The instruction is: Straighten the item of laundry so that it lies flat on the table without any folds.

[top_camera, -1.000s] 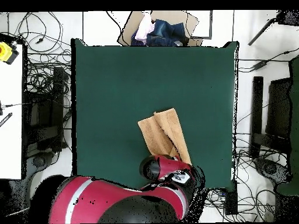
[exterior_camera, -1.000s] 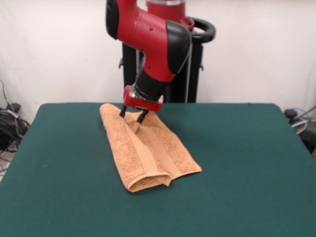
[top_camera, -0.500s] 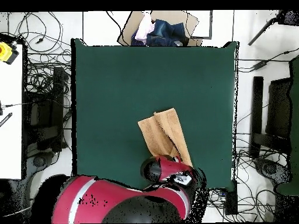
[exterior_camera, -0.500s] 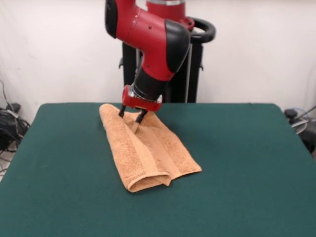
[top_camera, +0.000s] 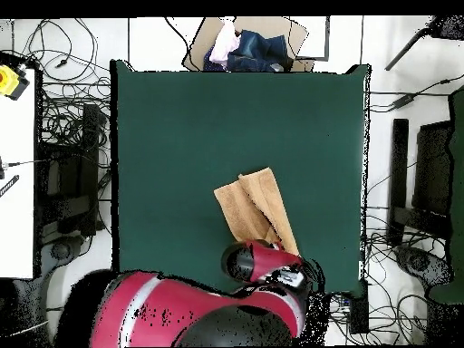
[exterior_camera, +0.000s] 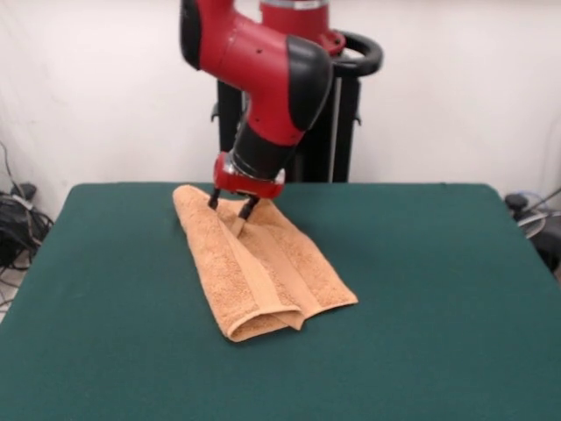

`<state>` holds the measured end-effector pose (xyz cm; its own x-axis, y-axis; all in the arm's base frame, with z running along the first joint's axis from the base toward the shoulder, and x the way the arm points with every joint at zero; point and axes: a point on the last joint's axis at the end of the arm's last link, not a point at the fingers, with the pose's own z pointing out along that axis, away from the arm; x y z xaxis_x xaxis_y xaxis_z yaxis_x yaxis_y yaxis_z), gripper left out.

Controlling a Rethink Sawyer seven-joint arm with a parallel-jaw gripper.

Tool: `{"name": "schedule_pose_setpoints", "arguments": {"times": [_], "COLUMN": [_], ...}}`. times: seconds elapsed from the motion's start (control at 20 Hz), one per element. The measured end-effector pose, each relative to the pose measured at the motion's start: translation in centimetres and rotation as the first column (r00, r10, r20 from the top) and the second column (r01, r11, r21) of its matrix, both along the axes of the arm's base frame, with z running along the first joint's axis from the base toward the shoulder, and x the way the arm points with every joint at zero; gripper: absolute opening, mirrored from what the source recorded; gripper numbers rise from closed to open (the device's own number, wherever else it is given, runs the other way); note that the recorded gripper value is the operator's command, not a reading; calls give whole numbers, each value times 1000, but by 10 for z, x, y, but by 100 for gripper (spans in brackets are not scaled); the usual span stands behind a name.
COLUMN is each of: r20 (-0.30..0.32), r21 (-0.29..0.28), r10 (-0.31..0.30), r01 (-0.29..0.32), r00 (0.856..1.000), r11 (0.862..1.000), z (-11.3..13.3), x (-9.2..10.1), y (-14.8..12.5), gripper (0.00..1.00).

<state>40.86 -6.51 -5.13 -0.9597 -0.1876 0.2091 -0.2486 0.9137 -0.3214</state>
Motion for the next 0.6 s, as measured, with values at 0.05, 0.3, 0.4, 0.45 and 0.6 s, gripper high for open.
{"name": "schedule_pose_setpoints", "arguments": {"times": [0.05,0.3,0.4,0.45,0.6], "r20": [5,31,40,43,48], "r21": [20,159,223,248,301], "r10": [-19,-138,-186,-203,-239], "r01": [19,132,173,187,214], "r00": [1000,990,982,978,970], "r11": [1000,978,959,951,929], "z": [1,3,4,4,3], "x": [0,-3,-4,-5,-7], "y": [-3,-24,-33,-36,-41], "gripper": [100,100,100,100,100]}}
